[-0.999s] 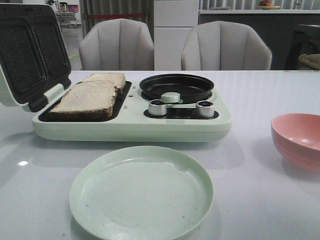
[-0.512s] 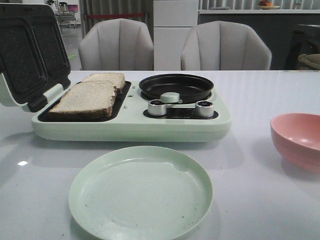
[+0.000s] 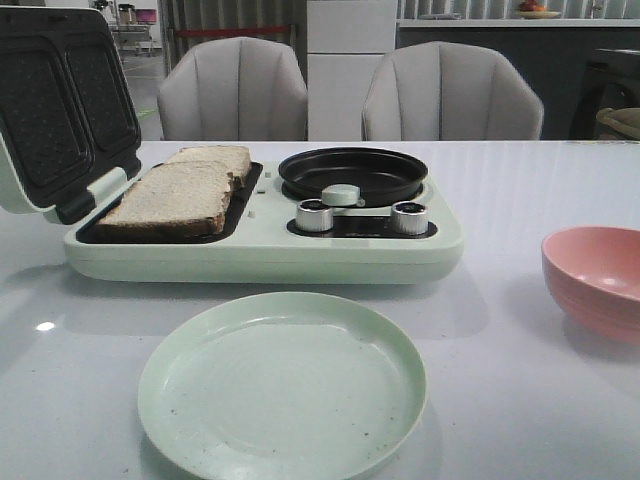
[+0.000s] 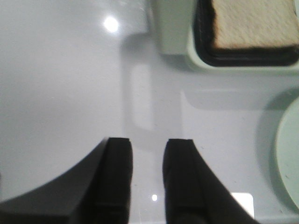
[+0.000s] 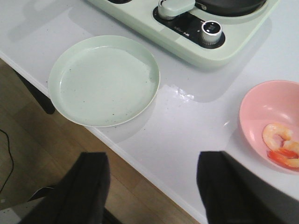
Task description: Make breakfast with bread and shrimp
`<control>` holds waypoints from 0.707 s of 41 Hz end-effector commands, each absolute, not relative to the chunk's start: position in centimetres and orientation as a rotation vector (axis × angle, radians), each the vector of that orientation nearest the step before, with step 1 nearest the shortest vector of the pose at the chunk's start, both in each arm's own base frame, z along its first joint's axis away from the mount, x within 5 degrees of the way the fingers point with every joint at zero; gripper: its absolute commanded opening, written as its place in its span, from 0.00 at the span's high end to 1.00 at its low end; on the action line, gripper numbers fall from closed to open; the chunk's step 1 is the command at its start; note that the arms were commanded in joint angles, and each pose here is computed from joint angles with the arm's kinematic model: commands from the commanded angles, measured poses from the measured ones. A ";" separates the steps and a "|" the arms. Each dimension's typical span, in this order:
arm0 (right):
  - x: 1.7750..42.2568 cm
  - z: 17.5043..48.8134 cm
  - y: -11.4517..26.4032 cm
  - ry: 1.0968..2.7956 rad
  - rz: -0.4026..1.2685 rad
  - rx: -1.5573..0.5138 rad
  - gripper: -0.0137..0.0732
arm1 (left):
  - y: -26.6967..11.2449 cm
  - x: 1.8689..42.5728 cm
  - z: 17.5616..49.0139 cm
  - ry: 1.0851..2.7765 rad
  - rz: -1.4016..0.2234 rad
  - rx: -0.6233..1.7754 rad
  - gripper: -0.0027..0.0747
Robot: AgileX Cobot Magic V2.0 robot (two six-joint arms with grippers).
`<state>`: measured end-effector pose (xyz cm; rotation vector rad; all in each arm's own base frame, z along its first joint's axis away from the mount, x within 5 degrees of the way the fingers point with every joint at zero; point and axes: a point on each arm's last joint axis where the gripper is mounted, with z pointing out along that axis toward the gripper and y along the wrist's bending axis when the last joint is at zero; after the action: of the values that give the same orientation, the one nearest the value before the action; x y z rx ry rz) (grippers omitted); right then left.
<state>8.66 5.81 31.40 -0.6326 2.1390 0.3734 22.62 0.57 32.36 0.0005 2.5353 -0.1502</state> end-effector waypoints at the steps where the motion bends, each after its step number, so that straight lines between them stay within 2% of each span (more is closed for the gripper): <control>1: 9.0 32.8 5.9 2.046 0.380 -0.602 0.25 | 2.6 23.9 34.4 2.417 -0.115 -0.081 0.81; 3: 9.0 32.8 5.9 2.046 0.380 -0.602 0.25 | 3.3 24.7 34.7 2.410 -0.119 -0.102 0.84; 14: 9.0 32.8 5.9 2.046 0.380 -0.602 0.25 | 6.5 32.0 34.1 2.407 -0.248 -0.183 0.84; 22: 9.0 32.8 5.9 2.046 0.380 -0.602 0.25 | 7.3 37.0 33.8 2.345 -0.368 -0.227 0.84; 29: 9.0 32.8 5.9 2.046 0.380 -0.602 0.25 | 7.0 39.5 34.3 2.302 -0.525 -0.205 0.84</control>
<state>8.66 5.81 31.40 -0.6326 2.1390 0.3734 39.21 7.40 30.53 -0.2249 2.4509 -0.4530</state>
